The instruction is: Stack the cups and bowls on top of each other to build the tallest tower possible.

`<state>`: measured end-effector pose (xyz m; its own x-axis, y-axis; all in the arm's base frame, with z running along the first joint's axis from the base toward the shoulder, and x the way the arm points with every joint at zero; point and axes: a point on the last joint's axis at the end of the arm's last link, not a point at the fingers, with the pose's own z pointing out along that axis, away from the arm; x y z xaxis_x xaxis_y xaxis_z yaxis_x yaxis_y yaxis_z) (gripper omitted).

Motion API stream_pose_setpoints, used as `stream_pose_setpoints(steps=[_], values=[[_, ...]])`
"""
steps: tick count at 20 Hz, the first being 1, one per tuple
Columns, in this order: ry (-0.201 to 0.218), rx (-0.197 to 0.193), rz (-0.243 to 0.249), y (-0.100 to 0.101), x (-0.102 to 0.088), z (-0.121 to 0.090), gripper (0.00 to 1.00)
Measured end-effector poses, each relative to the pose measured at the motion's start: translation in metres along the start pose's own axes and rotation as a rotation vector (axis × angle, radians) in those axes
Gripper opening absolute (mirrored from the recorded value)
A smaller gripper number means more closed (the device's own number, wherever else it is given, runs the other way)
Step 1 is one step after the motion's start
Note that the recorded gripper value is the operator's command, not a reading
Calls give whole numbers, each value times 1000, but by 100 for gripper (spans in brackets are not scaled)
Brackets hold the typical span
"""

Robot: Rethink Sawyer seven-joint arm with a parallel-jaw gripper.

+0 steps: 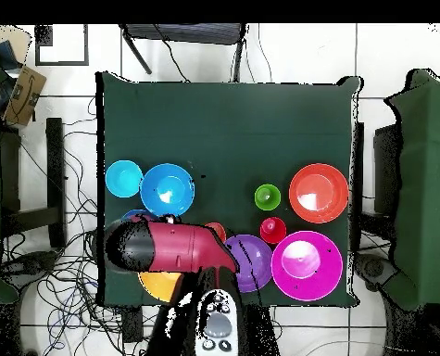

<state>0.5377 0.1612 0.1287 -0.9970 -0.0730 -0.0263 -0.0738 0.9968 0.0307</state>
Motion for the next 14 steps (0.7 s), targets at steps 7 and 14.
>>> stream_pose_setpoints(steps=[7,14], values=[[-34,-3,8,10,-40,16,100],[-46,9,36,14,-80,25,100]])
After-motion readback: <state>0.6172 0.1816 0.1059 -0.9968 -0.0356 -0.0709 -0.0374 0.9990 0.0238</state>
